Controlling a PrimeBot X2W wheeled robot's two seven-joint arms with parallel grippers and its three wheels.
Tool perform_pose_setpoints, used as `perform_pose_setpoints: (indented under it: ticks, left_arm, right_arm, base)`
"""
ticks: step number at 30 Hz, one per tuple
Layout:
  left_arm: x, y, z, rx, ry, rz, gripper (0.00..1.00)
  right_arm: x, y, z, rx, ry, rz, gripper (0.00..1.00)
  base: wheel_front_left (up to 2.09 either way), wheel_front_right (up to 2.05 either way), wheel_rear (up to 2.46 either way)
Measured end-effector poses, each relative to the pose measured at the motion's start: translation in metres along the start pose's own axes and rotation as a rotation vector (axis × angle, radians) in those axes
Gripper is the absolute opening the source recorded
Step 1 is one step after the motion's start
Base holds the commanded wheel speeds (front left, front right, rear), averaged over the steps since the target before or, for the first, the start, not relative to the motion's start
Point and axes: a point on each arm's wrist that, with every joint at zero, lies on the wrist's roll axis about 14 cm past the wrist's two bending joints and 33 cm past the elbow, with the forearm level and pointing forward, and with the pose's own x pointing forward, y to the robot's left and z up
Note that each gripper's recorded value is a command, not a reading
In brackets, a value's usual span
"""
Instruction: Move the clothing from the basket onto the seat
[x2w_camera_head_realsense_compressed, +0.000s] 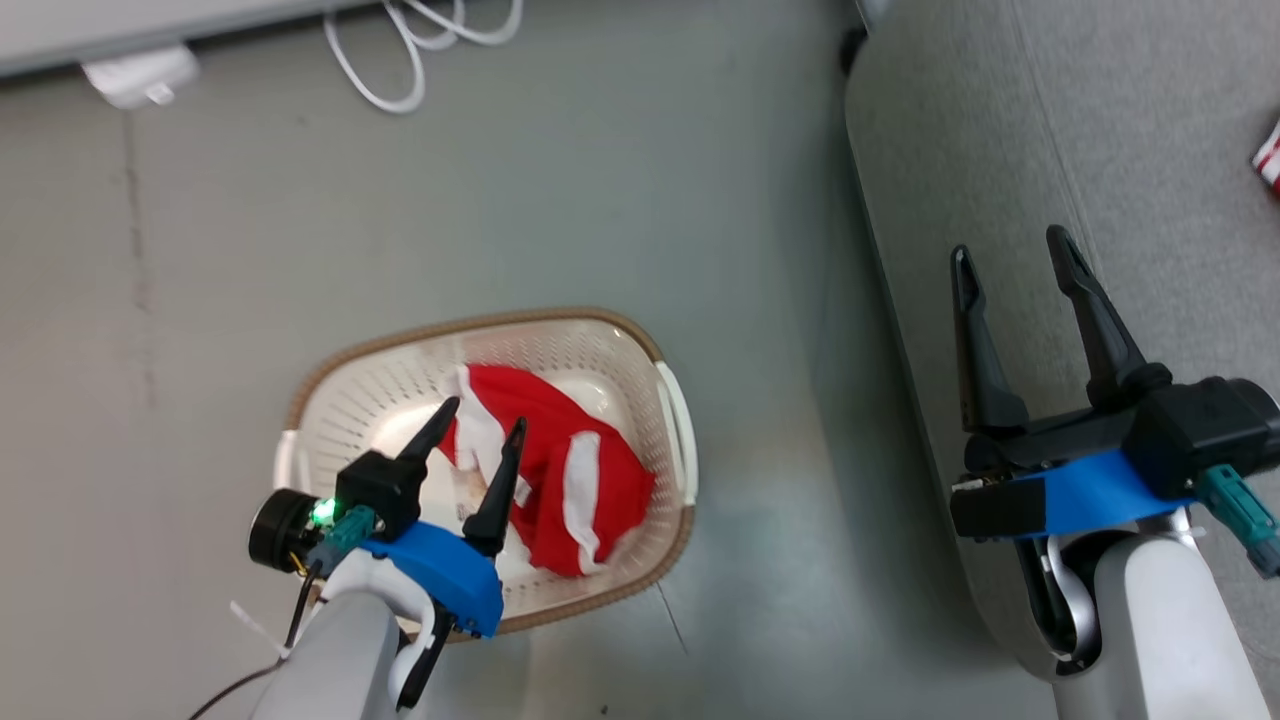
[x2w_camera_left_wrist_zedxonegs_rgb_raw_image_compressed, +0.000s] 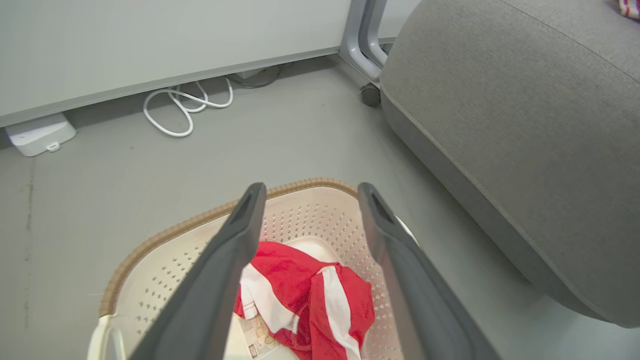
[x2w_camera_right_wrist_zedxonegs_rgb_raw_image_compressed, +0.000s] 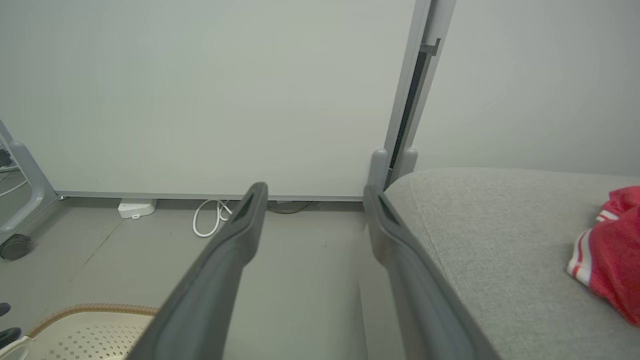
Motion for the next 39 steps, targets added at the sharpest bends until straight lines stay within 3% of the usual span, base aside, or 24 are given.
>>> perform_pose_setpoints:
  ticks: [9, 20, 27, 38, 39]
  left_arm:
    - [0.057, -0.015, -0.092, -0.088, 0.274, -0.103, 1.00]
    - [0.081, -0.008, -0.192, -0.186, 0.533, -0.112, 1.00]
    - [0.086, -0.011, -0.223, -0.243, 0.598, -0.104, 1.00]
    - [0.087, -0.020, -0.232, -0.305, 0.662, -0.102, 1.00]
    - [0.086, -0.025, -0.233, -0.305, 0.671, -0.115, 0.73]
  right_arm:
    - [0.009, -0.020, -0.051, -0.012, 0.103, -0.044, 1.00]
    - [0.009, -0.026, -0.109, 0.000, 0.216, -0.052, 1.00]
    - [0.002, -0.033, -0.132, -0.007, 0.268, -0.073, 1.00]
    - [-0.003, -0.033, -0.140, -0.003, 0.292, -0.079, 1.00]
    - [-0.004, -0.033, -0.141, -0.004, 0.293, -0.080, 1.00]
  base:
    - [0.00, 0.00, 0.00]
    - [0.00, 0.00, 0.00]
    - [0.00, 0.00, 0.00]
    - [0.00, 0.00, 0.00]
    - [0.00, 0.00, 0.00]
